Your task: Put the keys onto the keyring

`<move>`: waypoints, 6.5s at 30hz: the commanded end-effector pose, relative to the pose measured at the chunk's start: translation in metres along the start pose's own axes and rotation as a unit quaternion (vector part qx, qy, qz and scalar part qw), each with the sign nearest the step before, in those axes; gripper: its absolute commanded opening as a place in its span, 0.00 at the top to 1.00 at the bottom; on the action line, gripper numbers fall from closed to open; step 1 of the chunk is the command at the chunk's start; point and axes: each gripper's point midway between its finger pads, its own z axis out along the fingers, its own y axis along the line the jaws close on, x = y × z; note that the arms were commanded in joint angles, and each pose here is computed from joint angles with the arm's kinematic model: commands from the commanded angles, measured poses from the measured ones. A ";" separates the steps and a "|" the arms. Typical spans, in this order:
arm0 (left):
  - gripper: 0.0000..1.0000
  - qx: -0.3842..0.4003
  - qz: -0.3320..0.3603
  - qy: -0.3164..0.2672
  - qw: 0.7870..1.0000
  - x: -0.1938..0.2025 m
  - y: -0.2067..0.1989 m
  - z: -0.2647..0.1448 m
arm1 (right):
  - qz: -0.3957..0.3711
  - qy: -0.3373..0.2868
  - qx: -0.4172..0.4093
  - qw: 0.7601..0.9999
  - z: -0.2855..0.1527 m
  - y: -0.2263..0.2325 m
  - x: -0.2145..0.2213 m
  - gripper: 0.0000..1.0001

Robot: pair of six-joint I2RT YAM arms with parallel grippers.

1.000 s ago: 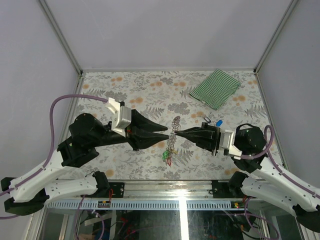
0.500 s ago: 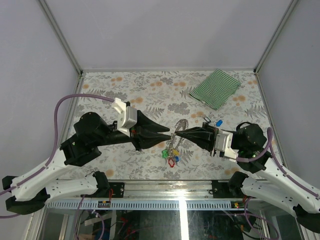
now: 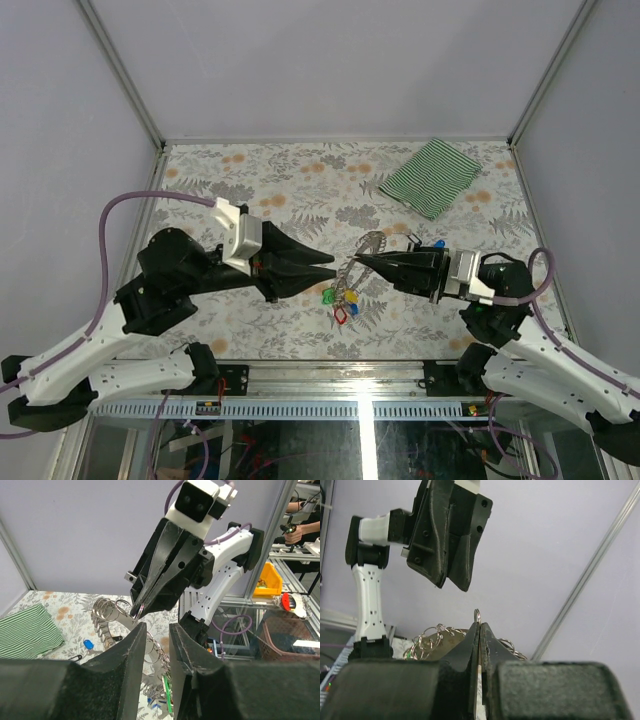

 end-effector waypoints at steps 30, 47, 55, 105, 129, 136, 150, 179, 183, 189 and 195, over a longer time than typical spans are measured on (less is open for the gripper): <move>0.73 -0.003 0.007 -0.070 0.997 -0.027 0.003 0.009 | 0.087 -0.178 0.026 0.980 0.008 -0.010 -0.060 0.99; 0.74 0.005 0.006 -0.067 0.998 -0.024 0.004 0.016 | 0.095 -0.172 0.021 0.980 0.011 -0.009 -0.056 0.99; 0.75 0.002 0.007 -0.069 0.998 -0.025 0.005 0.017 | 0.099 -0.169 0.015 0.980 0.012 -0.007 -0.055 0.99; 1.00 -0.033 0.004 0.240 0.970 0.056 0.028 0.002 | 0.129 0.168 -0.034 0.977 -0.004 0.011 0.019 0.62; 1.00 0.017 0.018 0.255 0.967 0.059 0.013 -0.003 | 0.171 0.195 -0.090 0.961 0.000 0.029 0.036 0.63; 1.00 0.021 0.019 0.256 0.966 0.059 0.012 -0.004 | 0.173 0.196 -0.092 0.961 0.001 0.030 0.037 0.65; 1.00 0.019 0.020 0.254 0.967 0.057 0.012 -0.004 | 0.197 0.195 -0.116 0.954 0.004 0.039 0.046 0.93; 0.77 -0.063 -0.012 0.002 0.998 -0.012 0.010 -0.022 | 0.250 -0.087 -0.002 0.964 0.023 0.002 -0.029 1.00; 0.77 -0.053 -0.014 -0.011 0.998 -0.015 0.007 -0.020 | 0.254 -0.117 0.006 0.960 0.023 -0.002 -0.036 1.00; 0.78 -0.043 -0.015 -0.011 0.999 -0.012 0.005 -0.016 | 0.254 -0.136 0.007 0.958 0.022 -0.004 -0.041 1.00; 0.75 -0.038 -0.012 -0.016 0.999 -0.013 0.005 -0.014 | 0.249 -0.129 0.008 0.960 0.023 -0.004 -0.039 1.00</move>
